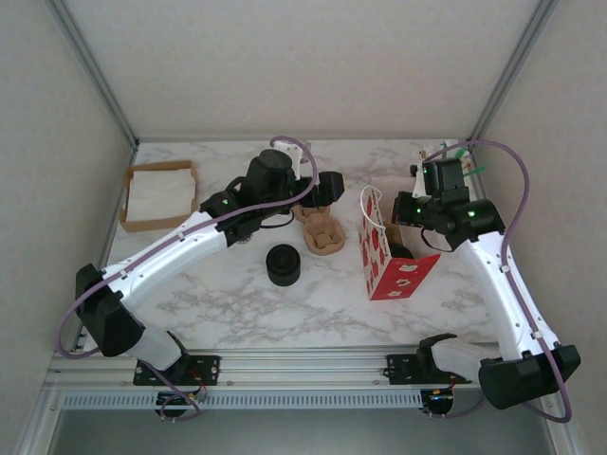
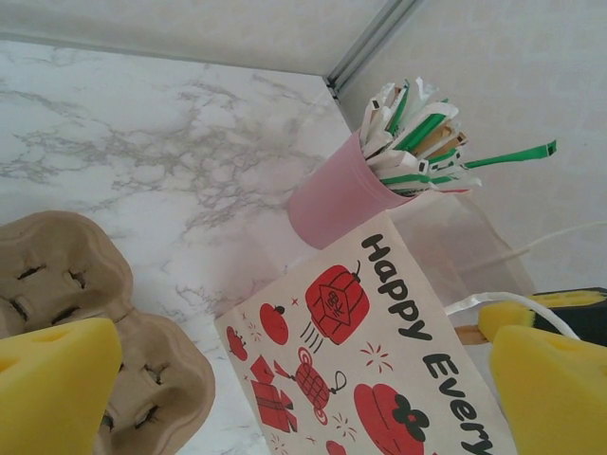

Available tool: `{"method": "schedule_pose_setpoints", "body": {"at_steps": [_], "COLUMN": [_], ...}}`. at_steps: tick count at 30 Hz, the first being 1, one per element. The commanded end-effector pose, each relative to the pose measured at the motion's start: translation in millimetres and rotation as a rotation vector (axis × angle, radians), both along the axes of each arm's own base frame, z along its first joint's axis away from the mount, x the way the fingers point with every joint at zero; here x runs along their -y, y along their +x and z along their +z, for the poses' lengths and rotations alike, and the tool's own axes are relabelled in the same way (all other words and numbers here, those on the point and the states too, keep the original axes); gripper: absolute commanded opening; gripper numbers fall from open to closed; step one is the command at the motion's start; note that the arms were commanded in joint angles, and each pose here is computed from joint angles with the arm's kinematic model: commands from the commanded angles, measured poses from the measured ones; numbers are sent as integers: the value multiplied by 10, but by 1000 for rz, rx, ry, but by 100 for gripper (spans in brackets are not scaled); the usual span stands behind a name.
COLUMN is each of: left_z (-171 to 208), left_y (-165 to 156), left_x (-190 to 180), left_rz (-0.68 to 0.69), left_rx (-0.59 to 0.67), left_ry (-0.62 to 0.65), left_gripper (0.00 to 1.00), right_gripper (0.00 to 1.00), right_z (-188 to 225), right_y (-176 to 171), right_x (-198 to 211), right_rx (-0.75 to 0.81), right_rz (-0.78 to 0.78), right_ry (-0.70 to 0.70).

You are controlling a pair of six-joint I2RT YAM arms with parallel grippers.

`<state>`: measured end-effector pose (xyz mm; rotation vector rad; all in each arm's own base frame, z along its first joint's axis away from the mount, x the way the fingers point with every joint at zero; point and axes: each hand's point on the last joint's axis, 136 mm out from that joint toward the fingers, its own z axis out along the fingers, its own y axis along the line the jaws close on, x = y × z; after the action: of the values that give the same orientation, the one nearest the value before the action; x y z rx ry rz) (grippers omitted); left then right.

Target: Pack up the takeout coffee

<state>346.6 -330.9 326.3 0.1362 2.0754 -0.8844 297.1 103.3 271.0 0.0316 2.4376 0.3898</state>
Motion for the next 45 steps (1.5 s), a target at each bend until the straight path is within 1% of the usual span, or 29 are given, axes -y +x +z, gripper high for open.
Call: {"method": "schedule_pose_setpoints", "body": {"at_steps": [1,9,11,12,13,17,20,23,26,28,31,36,38,39,42,45], "left_z": [86,53,36,28,24,-6,15,36,68,98,137,192,205,197,170,86], "left_y": [24,52,65,69,78,116,136,169,190,199,211,237,257,274,334,402], "left_x": [13,-4,-42,-64,-90,-205,-283,-372,-463,-525,-620,-810,-902,-955,-1115,-1269], "left_rz": [12,25,42,51,60,91,104,124,141,153,173,209,226,236,263,287], "left_rx": [16,12,9,8,8,-2,-3,-5,-6,-4,0,-3,-7,-14,-36,-79], "left_ry": [-3,14,30,38,44,70,74,83,91,102,114,126,136,145,180,232], "left_gripper": [100,100,100,100,100,100,100,100,99,100,100,100,100,99,96,92], "right_gripper": [0,0,3,6,12,27,36,42,45,49,51,62,70,75,88,97], "right_z": [-15,-125,-150,-157,-147,-86,-2,93,191,253,364,517,573,615,732,832], "right_y": [66,118,123,117,119,96,69,41,16,-5,-23,-54,-73,-87,-138,-186], "right_x": [-3,12,17,19,24,29,32,33,28,16,-6,-28,-26,-22,-18,-38], "right_rx": [18,-2,-10,-13,-11,-5,6,22,36,45,64,89,100,110,134,151], "right_rz": [6,-1,-1,-1,-3,0,4,10,18,24,35,46,47,47,51,62], "right_ry": [2,-11,-15,-18,-20,-18,-15,-12,-6,3,20,41,46,49,60,80]}}
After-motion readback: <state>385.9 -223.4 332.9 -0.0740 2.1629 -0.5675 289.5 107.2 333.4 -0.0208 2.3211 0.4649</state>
